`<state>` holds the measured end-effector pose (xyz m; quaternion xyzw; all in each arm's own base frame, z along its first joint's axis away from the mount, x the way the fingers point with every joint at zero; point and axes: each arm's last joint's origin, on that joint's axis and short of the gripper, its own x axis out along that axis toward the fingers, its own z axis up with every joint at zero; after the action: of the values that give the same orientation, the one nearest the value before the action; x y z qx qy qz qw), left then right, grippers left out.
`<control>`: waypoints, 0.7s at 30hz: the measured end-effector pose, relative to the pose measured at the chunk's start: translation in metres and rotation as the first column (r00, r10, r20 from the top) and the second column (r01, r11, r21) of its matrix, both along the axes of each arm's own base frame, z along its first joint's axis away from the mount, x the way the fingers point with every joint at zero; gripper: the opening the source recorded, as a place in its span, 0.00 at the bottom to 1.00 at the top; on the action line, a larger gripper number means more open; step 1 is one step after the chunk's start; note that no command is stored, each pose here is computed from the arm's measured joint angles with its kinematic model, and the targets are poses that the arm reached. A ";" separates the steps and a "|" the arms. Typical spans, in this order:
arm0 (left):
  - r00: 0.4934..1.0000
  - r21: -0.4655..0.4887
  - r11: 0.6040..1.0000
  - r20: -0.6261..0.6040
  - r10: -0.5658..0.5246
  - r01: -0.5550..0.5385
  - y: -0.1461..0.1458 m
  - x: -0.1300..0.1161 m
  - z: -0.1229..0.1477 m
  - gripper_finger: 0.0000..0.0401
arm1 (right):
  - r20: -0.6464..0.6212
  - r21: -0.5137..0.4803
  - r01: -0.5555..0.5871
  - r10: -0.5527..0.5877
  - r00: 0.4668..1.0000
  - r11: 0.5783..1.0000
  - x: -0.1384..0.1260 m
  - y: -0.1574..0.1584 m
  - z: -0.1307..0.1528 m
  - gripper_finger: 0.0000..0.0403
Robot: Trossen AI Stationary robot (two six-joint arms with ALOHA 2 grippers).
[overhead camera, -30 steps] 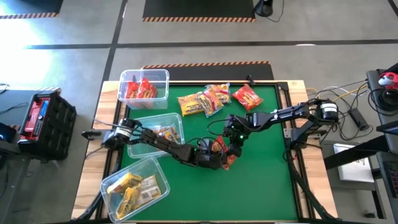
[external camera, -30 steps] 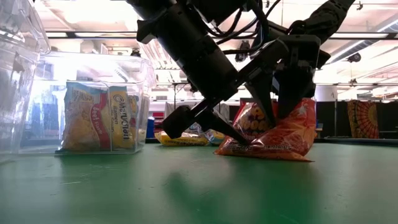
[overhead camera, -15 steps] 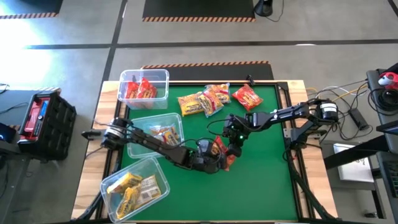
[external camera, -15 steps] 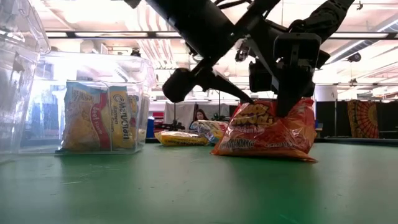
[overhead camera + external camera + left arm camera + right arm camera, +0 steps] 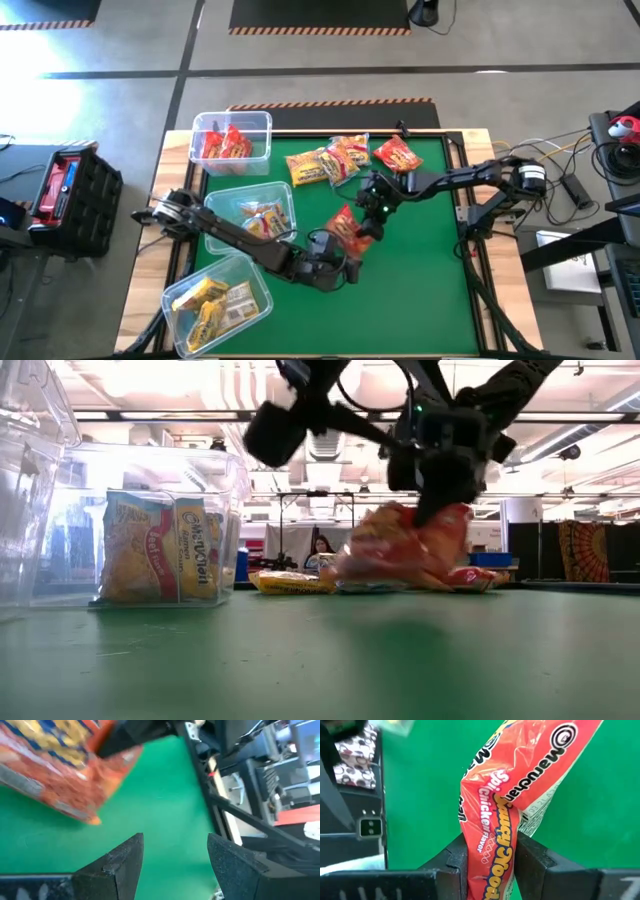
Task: Sort Maruchan noodles
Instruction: Put the bottom orange noodle pack into the top transparent bin
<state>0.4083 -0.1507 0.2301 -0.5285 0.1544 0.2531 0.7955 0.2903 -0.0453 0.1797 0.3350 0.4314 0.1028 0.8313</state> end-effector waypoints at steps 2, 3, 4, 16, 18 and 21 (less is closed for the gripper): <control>1.000 0.010 1.000 0.021 0.014 -0.014 -0.002 -0.004 0.008 0.51 | 0.038 -0.020 0.004 -0.004 0.999 1.000 0.004 -0.006 0.009 0.26; 0.999 0.018 0.999 0.037 0.029 -0.029 -0.002 -0.006 0.013 0.51 | 0.059 -0.030 0.010 -0.009 0.998 0.999 0.007 -0.010 0.014 0.26; 0.998 0.030 0.999 0.053 0.041 -0.042 -0.002 -0.009 0.019 0.51 | 0.080 -0.045 0.018 -0.015 0.997 0.999 0.010 -0.014 0.020 0.26; 0.978 0.375 0.907 0.147 0.146 -0.191 0.019 -0.048 0.096 0.51 | 0.208 -0.429 0.118 -0.030 0.978 0.896 0.027 -0.056 0.108 0.26; 0.980 0.448 0.872 0.113 0.166 -0.200 0.025 -0.057 0.103 0.51 | 0.238 -0.467 0.104 0.011 0.971 0.878 0.029 -0.057 0.123 0.26; 0.976 0.518 0.829 0.064 0.207 -0.210 0.033 -0.071 0.111 0.51 | 0.266 -0.513 0.084 0.065 0.962 0.854 0.030 -0.057 0.143 0.26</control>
<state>0.3370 -0.1173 0.3415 -0.3073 0.0194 0.3693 0.8768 0.3206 -0.1028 0.3226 0.0829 0.3222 0.0239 0.9427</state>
